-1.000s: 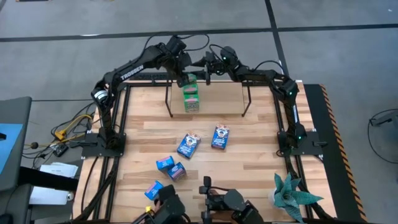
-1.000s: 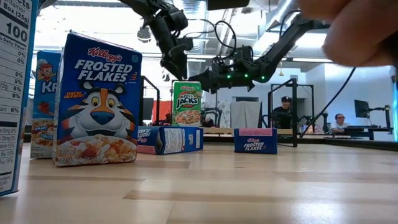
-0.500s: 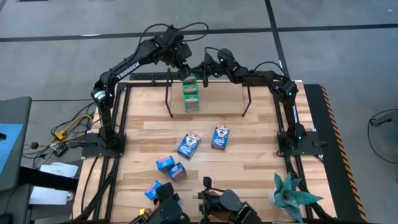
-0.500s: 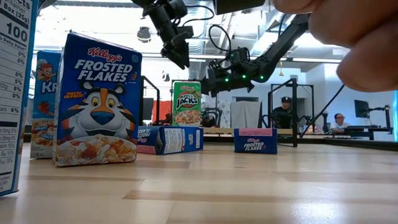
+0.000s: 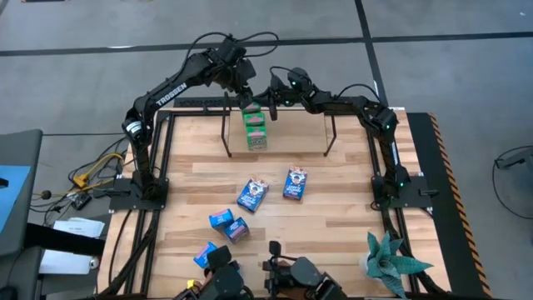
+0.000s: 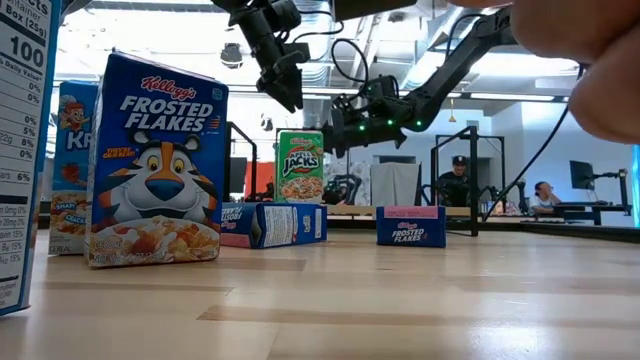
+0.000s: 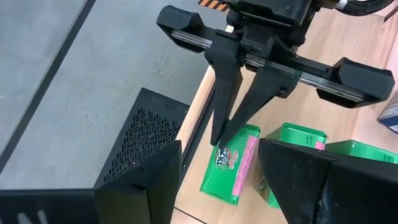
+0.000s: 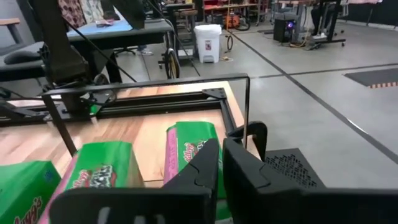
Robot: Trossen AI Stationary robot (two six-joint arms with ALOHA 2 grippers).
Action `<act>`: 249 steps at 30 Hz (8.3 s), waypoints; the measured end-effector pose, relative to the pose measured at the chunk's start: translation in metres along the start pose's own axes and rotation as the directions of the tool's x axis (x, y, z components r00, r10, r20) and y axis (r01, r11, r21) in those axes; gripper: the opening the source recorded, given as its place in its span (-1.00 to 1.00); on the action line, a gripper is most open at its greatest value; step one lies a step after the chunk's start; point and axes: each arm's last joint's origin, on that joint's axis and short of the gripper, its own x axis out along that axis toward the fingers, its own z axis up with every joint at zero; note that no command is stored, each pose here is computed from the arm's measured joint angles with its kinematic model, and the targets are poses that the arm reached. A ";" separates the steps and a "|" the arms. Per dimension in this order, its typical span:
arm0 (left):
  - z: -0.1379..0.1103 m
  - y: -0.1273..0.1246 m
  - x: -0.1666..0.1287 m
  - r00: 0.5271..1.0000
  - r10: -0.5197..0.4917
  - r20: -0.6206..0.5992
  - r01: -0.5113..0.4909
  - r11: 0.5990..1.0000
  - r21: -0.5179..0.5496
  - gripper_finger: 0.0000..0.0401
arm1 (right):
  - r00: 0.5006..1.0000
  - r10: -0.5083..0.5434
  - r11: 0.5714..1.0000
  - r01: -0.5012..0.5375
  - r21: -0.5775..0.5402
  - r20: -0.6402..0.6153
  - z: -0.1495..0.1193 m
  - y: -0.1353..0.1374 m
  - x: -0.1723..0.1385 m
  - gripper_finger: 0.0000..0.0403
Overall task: Stack cereal on shelf
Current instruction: Put the green cereal box on the shelf aligned with the other green cereal box, then put the top light blue cereal box on the shelf aligned with the green cereal box
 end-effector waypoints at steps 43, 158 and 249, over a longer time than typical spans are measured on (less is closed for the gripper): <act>-0.040 -0.118 -0.235 0.921 -0.390 0.004 0.389 0.920 0.043 0.01 | 0.540 0.201 0.959 -0.277 0.053 -0.818 0.087 0.208 -0.093 0.16; -0.197 -0.308 -0.107 0.885 -0.317 -0.340 0.312 0.947 -0.071 0.70 | 0.686 0.296 0.950 -0.139 0.279 -0.665 -0.083 0.362 -0.117 -0.33; -0.208 -0.323 -0.114 0.912 -0.307 -0.274 0.301 0.951 -0.062 0.70 | 0.674 0.302 0.950 -0.154 0.272 -0.674 -0.084 0.356 -0.117 -0.33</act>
